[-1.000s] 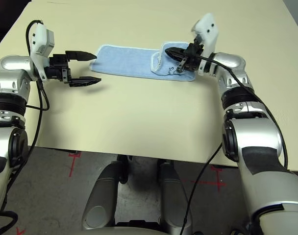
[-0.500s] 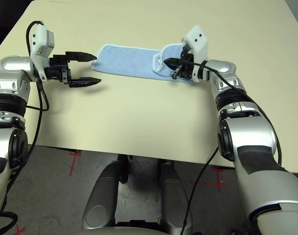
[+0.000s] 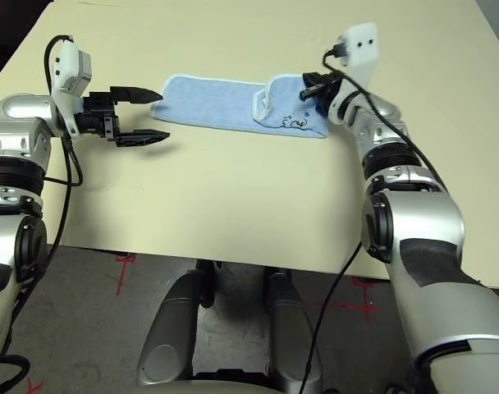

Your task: Fold the towel and set it aside.

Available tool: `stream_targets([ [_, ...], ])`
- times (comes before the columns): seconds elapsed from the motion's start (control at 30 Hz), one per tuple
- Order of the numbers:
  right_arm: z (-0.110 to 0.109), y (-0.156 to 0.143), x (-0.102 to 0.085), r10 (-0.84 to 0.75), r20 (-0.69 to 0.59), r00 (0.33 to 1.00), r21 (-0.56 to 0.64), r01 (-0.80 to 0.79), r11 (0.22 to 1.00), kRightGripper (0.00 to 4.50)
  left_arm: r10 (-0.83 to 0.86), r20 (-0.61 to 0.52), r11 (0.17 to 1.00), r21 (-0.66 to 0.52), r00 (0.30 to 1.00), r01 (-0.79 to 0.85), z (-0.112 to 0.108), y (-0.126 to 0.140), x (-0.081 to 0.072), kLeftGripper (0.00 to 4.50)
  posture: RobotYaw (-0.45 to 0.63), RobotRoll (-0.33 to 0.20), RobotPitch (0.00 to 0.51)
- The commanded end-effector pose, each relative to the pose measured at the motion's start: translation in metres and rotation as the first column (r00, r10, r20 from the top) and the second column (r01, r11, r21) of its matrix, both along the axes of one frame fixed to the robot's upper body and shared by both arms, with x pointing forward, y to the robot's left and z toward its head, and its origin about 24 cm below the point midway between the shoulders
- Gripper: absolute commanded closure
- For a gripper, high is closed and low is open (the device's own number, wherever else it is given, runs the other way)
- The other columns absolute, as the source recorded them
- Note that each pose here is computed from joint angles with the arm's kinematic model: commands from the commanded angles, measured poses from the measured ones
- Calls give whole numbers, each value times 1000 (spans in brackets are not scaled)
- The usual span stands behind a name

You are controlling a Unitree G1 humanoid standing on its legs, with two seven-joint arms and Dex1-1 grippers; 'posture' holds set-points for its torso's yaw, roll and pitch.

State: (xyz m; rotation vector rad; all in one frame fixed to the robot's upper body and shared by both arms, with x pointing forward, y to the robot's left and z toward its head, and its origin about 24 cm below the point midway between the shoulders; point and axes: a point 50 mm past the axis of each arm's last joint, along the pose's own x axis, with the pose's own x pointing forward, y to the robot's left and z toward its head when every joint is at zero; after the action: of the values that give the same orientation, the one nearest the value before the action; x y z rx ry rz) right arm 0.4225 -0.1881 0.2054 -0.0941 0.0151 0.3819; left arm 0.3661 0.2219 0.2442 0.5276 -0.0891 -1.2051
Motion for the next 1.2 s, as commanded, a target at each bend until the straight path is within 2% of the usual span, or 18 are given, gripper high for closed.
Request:
stream_targets([
  [0.03, -16, -5, -1, -36, -71, 997, -33, 34, 999, 4465, -13, -7, 1000, 5, 1000, 13, -3, 1, -3, 0, 105, 0, 301],
  [0.1, -13, -6, -2, -26, -59, 998, -18, 25, 1000, 4465, -11, -7, 1000, 6, 1000, 11, -2, 2, -3, 0, 102, 0, 299],
  [0.27, 12, -12, -4, 41, 71, 997, 81, -47, 996, 4465, -5, -4, 1000, 4, 1000, 5, -2, 2, -3, 0, 94, 0, 292],
  [0.33, 31, -18, -13, 210, 215, 954, 130, -241, 962, 4465, -4, 0, 1000, -3, 1000, 4, -1, 1, -3, 0, 94, 0, 292],
  [0.43, 42, -33, -32, 418, 324, 849, 21, -448, 894, 4465, 0, 3, 1000, -12, 1000, 0, -1, 1, -2, 0, 86, 0, 291],
  [0.6, 35, -52, -53, 614, 230, 755, -171, -589, 789, 4465, 9, 0, 1000, -14, 1000, -9, -3, 1, -2, 0, 77, 0, 290],
  [0.7, 25, -64, -63, 674, 153, 723, -252, -631, 734, 4465, 20, -4, 1000, -14, 1000, -20, -3, 2, -2, 0, 76, 0, 292],
  [0.93, 12, -86, -75, 690, 43, 723, -295, -651, 700, 4465, 30, -14, 999, -15, 999, -31, -5, 3, -2, 0, 78, 0, 298],
  [1.2, -2, -90, -80, 712, -44, 701, -357, -677, 644, 4465, 35, -15, 999, -20, 999, -35, -4, 2, -3, 0, 83, 0, 296],
])
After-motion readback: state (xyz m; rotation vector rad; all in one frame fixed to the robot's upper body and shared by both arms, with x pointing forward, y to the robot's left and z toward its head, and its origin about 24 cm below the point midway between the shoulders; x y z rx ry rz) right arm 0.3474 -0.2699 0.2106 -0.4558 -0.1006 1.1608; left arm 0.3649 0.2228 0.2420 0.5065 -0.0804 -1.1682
